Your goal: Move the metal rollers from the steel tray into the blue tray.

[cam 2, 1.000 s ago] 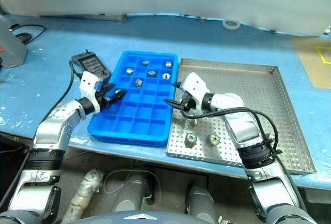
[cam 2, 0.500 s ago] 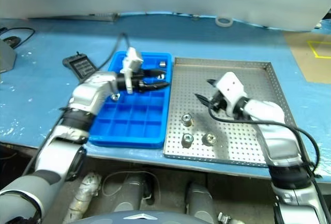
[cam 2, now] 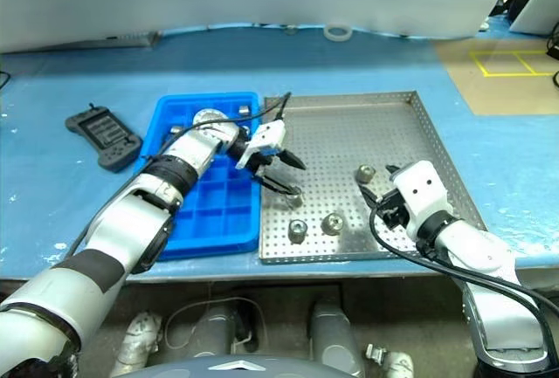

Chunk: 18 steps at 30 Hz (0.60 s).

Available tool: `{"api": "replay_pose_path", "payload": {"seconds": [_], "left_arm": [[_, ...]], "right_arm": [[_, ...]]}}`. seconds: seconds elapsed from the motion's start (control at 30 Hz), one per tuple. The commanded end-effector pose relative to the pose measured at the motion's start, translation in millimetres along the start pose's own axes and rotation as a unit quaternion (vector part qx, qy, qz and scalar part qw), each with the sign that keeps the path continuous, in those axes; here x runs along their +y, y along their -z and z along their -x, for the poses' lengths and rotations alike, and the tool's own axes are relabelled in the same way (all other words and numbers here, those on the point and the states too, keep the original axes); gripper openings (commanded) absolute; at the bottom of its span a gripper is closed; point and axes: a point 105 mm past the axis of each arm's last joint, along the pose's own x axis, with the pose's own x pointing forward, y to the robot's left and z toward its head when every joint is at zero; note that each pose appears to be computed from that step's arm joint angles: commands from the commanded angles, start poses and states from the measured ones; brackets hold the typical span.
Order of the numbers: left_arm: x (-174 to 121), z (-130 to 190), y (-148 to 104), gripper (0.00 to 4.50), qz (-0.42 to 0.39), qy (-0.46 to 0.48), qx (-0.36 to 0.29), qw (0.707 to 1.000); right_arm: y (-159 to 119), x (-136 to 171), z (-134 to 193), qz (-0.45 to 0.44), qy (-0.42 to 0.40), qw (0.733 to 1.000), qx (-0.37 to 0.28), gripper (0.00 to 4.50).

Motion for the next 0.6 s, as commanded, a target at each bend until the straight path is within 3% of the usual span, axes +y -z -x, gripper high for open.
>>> {"api": "replay_pose_path", "payload": {"seconds": [0.03,0.3,0.6], "left_arm": [[2,3,-9,3.26,-0.036,0.022,0.024,0.999],[-5,-9,-5,3.26,-0.054,0.083,0.092,0.991],[-6,-24,17,3.26,-0.048,0.064,0.148,0.986]], "right_arm": [[-9,-3,6,0.007,0.016,1.0,-0.014,3.24],[-6,3,-1,0.001,0.013,1.0,-0.013,3.24],[-1,7,-3,0.0,0.017,1.0,-0.009,3.24]]}}
